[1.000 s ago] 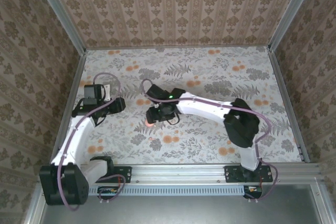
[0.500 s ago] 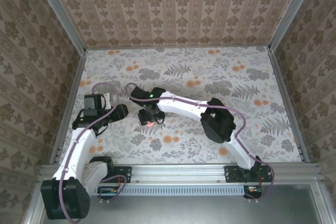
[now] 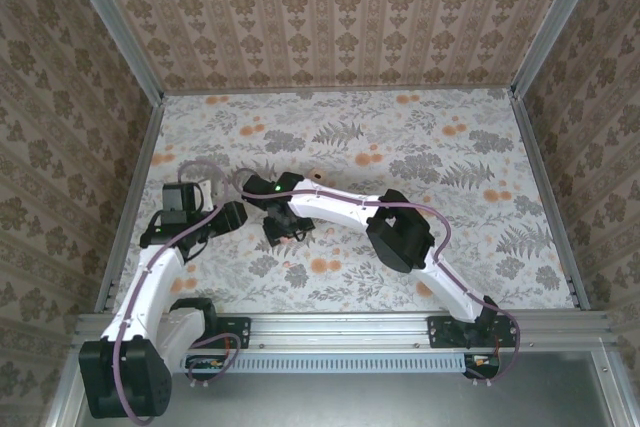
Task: Insert the wireless bluetooth earbuds into the charging case
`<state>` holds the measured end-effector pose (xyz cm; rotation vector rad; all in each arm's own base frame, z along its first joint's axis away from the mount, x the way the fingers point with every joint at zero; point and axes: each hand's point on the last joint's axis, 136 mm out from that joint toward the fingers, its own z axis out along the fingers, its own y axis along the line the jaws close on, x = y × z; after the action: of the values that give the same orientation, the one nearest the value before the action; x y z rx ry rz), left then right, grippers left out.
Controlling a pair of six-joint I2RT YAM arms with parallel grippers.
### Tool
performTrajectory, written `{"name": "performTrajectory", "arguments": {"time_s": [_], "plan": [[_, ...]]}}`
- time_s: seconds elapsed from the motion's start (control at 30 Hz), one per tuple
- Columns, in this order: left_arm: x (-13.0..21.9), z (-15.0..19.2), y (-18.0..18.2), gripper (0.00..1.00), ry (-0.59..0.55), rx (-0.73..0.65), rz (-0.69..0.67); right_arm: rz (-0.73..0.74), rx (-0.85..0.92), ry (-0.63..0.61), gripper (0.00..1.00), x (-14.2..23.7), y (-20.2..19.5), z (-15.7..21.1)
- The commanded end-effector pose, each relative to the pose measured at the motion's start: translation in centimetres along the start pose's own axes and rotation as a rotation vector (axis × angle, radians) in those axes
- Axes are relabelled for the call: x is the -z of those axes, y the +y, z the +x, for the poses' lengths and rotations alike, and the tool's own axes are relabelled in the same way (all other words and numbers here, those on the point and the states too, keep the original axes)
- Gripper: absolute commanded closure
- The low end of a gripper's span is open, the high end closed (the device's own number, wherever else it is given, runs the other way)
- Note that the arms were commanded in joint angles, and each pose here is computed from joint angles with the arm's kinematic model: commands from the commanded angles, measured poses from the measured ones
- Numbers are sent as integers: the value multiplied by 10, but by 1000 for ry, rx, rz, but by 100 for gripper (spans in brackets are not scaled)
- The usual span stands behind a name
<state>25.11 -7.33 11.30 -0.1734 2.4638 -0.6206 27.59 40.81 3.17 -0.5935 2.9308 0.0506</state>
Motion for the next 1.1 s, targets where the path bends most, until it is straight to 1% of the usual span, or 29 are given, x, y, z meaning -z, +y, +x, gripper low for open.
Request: {"name": "performTrajectory", "arguments": {"time_s": [0.0,0.1,0.3,0.43,0.53,0.63,0.8,0.93,1.07], "plan": [[2,-2,-2,36,-17,20,17,144,42,33,31,-1,-32,11],[1,-3,-2,36,-19,21,20,183,30,35,30,2,-51,13],[0,-3,-3,36,-12,21,27,185,-43,18,29,18,-89,11],[-2,-3,-5,36,-6,21,35,155,-119,-1,29,31,-116,8],[-3,-3,-5,36,-5,16,40,88,-163,-29,29,43,-122,5],[-4,-4,-6,36,-8,12,45,12,-196,-62,30,54,-118,-1],[-7,-6,-5,35,-6,22,48,-114,-204,-69,30,59,-82,-11],[-9,-5,-5,36,2,26,50,-121,-150,-30,30,47,-52,-14],[-10,-4,-3,35,8,23,42,-120,-116,9,30,34,-31,-17]]}}
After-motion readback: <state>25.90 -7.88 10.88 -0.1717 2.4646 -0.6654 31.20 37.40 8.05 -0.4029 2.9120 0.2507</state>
